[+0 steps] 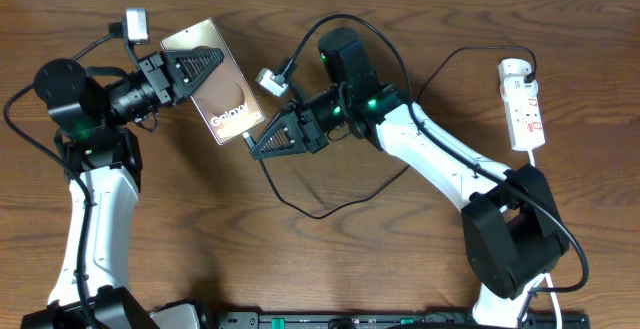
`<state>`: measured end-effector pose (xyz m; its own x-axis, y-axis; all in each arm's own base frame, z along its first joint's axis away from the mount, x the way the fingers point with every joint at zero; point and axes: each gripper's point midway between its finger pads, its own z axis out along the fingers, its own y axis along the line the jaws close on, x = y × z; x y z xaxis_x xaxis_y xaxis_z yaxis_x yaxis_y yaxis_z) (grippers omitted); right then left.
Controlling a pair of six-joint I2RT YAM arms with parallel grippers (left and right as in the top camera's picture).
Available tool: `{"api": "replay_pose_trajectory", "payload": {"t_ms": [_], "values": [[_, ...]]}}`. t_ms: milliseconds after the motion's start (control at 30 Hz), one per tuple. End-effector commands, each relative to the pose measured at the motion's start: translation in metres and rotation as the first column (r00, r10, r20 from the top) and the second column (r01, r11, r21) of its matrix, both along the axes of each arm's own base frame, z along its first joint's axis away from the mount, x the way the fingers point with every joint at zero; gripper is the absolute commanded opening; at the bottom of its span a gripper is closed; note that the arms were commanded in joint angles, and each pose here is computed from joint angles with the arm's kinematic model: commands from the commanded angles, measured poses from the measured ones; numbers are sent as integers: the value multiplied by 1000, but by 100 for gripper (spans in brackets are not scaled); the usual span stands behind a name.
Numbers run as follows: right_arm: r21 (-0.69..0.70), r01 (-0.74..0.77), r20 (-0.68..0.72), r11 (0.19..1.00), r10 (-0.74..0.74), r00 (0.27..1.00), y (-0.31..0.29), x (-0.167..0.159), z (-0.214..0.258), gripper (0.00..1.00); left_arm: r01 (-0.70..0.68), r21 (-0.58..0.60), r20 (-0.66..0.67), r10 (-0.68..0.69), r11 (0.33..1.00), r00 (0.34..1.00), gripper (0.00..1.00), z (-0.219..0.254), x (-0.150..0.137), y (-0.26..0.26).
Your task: Plug charger to phone and switch on socket
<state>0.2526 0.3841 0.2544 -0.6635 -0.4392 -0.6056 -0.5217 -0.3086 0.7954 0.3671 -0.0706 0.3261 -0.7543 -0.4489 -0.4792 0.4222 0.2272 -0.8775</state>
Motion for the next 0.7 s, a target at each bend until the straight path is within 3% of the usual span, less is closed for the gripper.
{"api": "replay_pose_trajectory", "payload": {"t_ms": [0, 667], "values": [[3, 0, 10, 1000, 0, 1000, 2, -1, 3, 1, 26, 14, 44, -27, 1000, 999, 7, 13, -8, -6], [8, -1, 16, 1000, 1, 1000, 4, -1, 6, 1, 70, 34, 69, -72, 997, 995, 7, 12, -15, -10]]}}
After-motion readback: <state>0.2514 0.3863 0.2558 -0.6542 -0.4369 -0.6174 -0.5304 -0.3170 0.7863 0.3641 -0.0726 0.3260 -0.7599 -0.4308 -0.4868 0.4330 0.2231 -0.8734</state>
